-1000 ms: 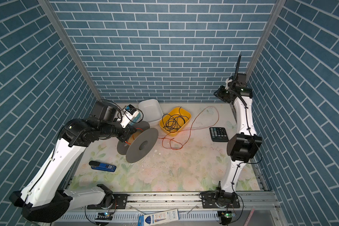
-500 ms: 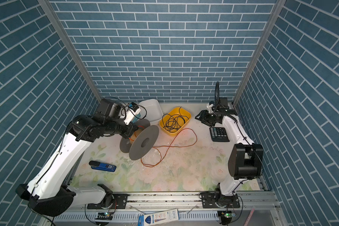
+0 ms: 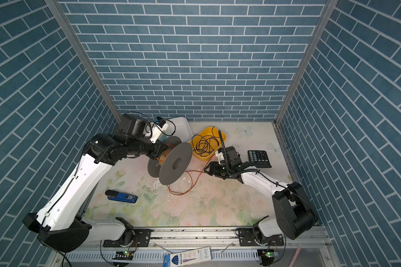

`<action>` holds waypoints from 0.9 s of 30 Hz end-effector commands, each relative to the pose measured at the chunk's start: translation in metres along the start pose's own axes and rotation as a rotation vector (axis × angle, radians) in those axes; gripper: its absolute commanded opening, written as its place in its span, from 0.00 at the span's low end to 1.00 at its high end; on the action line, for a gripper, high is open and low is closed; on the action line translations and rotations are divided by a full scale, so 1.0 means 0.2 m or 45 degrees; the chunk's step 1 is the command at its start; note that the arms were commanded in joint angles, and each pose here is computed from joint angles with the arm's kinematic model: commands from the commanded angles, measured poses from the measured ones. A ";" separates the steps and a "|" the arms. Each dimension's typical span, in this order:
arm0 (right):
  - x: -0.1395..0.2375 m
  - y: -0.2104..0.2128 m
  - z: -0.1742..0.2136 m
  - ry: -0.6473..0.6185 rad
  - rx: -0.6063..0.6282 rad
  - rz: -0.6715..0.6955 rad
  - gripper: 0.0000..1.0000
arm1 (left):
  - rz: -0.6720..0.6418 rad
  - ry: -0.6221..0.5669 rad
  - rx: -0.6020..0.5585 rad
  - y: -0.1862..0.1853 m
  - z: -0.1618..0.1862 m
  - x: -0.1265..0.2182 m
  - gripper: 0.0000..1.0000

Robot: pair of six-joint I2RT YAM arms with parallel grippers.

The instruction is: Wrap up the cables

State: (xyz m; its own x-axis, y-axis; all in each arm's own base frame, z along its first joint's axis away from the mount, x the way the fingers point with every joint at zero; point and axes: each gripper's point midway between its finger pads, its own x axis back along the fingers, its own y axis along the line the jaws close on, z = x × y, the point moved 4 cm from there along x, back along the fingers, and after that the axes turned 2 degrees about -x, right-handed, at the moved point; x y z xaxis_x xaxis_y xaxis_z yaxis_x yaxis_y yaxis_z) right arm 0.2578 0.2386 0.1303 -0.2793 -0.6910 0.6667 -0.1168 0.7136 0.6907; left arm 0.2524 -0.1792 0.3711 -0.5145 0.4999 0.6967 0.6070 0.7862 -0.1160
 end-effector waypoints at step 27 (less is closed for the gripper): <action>-0.44 -0.02 0.06 -0.071 -0.127 -0.107 0.10 | 0.020 -0.218 0.002 -0.04 -0.13 0.17 0.00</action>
State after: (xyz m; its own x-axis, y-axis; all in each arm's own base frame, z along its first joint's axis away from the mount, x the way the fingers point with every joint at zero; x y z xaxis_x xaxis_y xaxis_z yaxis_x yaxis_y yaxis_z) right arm 0.2690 0.2974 0.0556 -0.3001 -0.7304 0.6136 -0.0278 0.6497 0.7597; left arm 0.2520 -0.1813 0.3808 -0.5335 0.5297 0.6594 0.6055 0.7835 -0.1395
